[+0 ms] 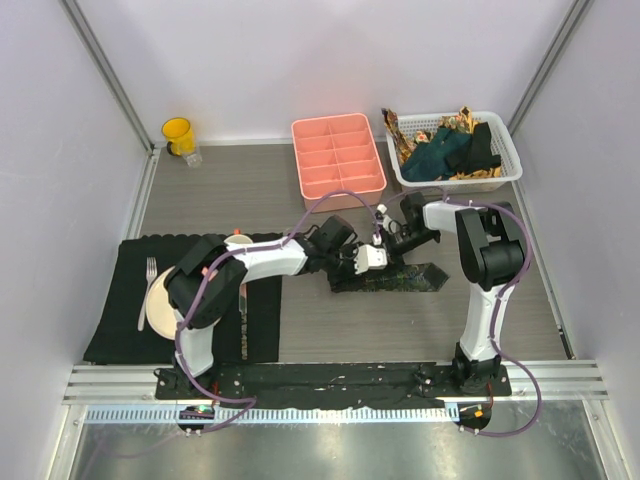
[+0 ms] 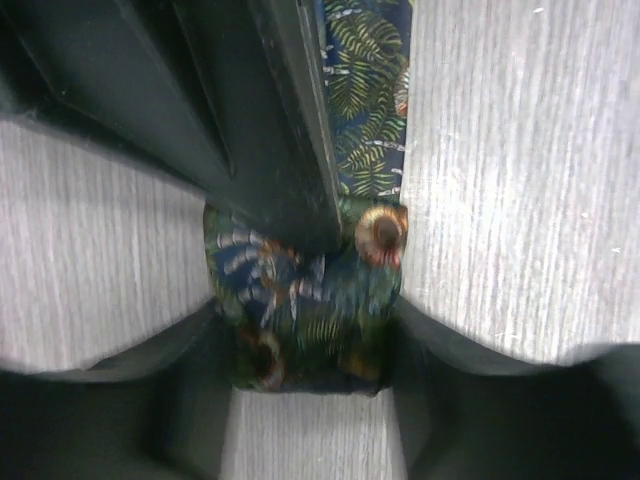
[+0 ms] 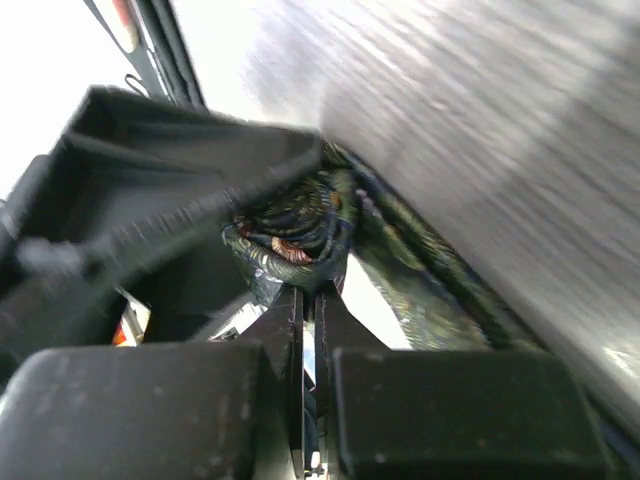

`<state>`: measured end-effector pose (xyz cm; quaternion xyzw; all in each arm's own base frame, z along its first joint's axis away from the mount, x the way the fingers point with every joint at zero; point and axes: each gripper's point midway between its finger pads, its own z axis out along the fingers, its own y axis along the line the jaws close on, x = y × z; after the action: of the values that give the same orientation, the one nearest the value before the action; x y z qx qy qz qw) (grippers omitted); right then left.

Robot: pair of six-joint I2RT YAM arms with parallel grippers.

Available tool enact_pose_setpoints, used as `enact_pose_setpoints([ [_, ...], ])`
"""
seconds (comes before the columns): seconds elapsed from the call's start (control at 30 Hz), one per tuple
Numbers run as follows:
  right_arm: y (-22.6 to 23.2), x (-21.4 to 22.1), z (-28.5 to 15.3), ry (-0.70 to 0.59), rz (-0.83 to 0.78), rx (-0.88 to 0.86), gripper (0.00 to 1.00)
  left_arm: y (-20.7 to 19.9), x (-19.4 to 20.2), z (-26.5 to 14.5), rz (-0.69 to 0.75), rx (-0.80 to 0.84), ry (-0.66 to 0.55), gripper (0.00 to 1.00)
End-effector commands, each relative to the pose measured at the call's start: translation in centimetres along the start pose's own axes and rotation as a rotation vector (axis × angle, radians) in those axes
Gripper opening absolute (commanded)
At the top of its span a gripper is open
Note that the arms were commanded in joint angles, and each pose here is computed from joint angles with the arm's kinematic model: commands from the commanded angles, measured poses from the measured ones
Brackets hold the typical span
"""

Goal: Roll the ties
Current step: Roll the tie at the center of the board.

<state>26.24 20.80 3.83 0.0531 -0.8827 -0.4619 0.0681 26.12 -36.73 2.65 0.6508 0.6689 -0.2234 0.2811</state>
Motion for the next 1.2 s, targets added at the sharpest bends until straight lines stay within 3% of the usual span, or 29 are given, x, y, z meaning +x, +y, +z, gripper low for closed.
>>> enact_pose_setpoints([
  [0.0, -6.5, 1.0, 0.2, 0.024, -0.018, 0.225, 0.01, -0.4, 0.5, -1.5, -0.117, 0.052, -0.076, 0.66],
  [0.1, -8.1, 1.1, 0.2, 0.032, -0.014, 0.274, 0.01, 0.2, -1.6, -2.5, -0.165, 0.089, -0.246, 0.74],
  [0.27, -10.1, 0.1, -0.3, 0.014, 0.003, 0.379, 0.01, 0.6, -4.3, -2.4, -0.084, 0.095, -0.438, 0.86],
  [0.6, -9.9, -0.7, 0.4, 0.051, -0.037, 0.376, 0.01, 0.4, -6.7, 0.1, -0.056, 0.144, -0.486, 0.84],
  [0.7, -9.3, -1.2, 0.8, 0.041, -0.06, 0.357, 0.01, 0.0, -5.7, 0.7, -0.062, 0.148, -0.443, 0.76],
  [0.8, -8.5, -1.6, 1.1, 0.034, -0.085, 0.329, 0.01, -0.4, -3.5, 1.0, -0.064, 0.133, -0.348, 0.54],
  [0.83, -8.1, -1.9, 1.1, 0.027, -0.099, 0.326, 0.01, -0.6, -2.4, 1.0, -0.081, 0.127, -0.304, 0.4],
  [0.93, -6.5, -2.9, 0.6, 0.004, -0.14, 0.292, 0.14, -1.0, -0.1, 0.4, -0.086, 0.093, -0.213, 0.23],
  [1.1, -1.4, -2.8, -2.2, -0.033, -0.164, 0.159, 0.42, -2.2, 3.4, -0.3, -0.1, 0.071, -0.067, 0.18],
  [1.17, 0.6, -1.8, -2.9, -0.026, -0.163, 0.099, 0.47, -2.4, 4.0, -0.3, -0.094, 0.061, -0.033, 0.18],
])
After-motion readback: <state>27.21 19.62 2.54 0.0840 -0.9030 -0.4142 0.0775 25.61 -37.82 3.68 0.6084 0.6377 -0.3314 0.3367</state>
